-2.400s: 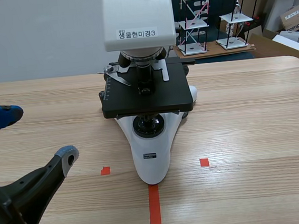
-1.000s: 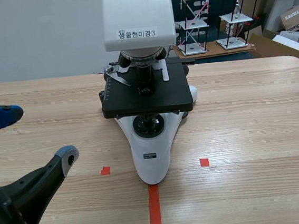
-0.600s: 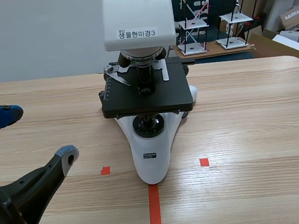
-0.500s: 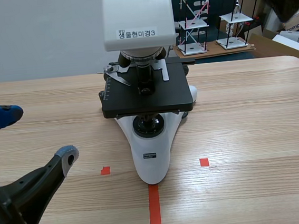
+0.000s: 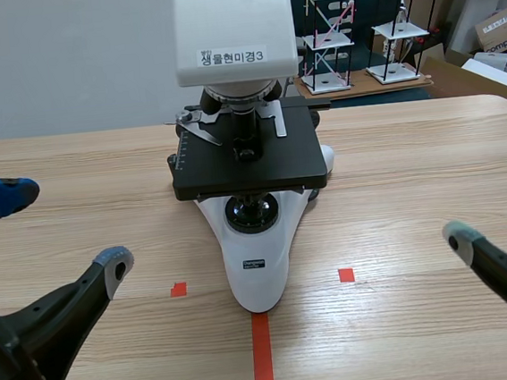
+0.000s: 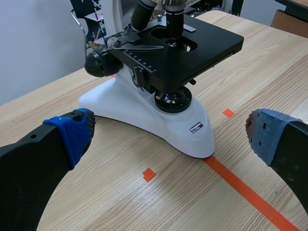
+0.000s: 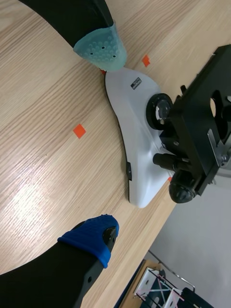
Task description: Return to the home posture
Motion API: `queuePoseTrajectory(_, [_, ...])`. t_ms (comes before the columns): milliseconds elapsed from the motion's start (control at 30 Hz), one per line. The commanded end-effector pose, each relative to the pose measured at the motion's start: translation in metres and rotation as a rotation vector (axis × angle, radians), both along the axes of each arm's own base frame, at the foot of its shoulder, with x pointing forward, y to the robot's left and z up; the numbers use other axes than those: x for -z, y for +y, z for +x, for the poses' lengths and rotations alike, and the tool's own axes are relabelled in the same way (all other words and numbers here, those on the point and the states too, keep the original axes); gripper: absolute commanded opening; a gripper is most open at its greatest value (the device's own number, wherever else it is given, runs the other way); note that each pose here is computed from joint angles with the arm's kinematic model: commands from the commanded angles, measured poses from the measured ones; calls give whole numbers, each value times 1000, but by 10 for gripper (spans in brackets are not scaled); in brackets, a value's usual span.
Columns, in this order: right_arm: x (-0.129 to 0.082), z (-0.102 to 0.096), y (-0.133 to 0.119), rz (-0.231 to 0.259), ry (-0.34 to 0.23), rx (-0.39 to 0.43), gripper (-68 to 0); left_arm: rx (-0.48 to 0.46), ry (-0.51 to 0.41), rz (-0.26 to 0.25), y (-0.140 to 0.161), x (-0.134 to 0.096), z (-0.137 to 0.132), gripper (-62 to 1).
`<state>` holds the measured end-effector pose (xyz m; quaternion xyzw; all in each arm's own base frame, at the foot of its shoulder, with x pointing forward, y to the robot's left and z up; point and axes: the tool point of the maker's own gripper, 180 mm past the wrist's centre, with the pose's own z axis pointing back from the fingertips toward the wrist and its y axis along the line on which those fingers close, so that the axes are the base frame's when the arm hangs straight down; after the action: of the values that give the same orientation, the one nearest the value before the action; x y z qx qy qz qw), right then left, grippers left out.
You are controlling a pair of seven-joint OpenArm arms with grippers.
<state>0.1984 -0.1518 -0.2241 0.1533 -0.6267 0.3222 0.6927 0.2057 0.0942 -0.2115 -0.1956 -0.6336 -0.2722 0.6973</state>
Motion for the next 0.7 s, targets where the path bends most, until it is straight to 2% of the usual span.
queuePoseTrajectory(0, [-15, 6, 5, 24, -63, -3, -4, -1, -15, -22, -2, -6, 0, 14])
queuePoseTrajectory(200, [-19, -3, 15, 77, -83, -24, -4, -1, -15, -22, -2, -6, 0, 14])
queuePoseTrajectory(300, [-21, -3, 18, 65, -92, -35, -4, -1, -15, -22, -2, -6, 0, 14])
queuePoseTrajectory(667, [-25, -3, 19, 73, -106, -39, -4, -1, -15, -22, -2, -6, 0, 14])
